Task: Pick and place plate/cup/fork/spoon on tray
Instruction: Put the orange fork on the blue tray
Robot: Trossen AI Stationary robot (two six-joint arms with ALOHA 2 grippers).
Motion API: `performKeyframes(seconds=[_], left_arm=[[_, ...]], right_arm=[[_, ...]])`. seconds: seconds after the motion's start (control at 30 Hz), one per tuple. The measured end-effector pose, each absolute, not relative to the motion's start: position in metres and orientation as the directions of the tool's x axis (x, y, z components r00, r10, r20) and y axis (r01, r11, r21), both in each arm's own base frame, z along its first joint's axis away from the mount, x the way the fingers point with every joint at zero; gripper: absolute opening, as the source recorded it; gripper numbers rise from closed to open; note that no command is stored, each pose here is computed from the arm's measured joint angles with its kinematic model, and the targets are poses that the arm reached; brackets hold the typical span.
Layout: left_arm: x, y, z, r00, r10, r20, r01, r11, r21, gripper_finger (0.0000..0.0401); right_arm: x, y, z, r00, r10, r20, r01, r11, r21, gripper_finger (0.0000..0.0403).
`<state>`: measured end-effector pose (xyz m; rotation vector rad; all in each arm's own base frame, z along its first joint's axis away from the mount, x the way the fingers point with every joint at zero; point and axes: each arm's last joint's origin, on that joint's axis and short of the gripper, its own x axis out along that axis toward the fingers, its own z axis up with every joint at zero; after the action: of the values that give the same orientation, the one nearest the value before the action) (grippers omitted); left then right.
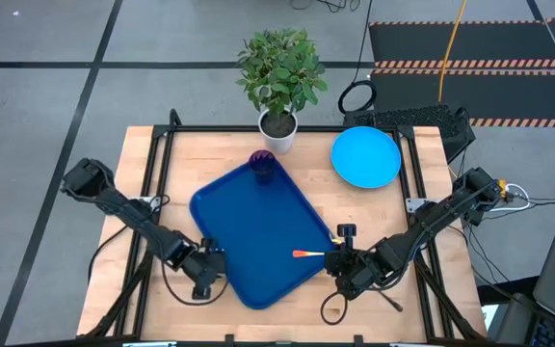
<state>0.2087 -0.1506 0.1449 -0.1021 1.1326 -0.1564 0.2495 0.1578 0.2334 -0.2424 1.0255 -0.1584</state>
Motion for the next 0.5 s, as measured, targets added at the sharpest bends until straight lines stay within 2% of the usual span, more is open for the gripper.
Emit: performKeyframes(seconds=[0.3, 0.5], left_arm=[[0.198, -0.151, 0.148, 0.334, -0.167, -0.928, 0.158, 0.980, -0.120, 0.0090], [0.188, -0.152, 0.171, 0.267, 0.011, -0.964, 0.337, 0.936, 0.105, 0.0090]], right_arm=[[0.247, 0.157, 0.232, 0.482, -0.238, -0.843, 0.038, 0.967, -0.252, 0.0000], [0.247, 0.157, 0.232, 0.483, -0.238, -0.843, 0.042, 0.968, -0.249, 0.0000]])
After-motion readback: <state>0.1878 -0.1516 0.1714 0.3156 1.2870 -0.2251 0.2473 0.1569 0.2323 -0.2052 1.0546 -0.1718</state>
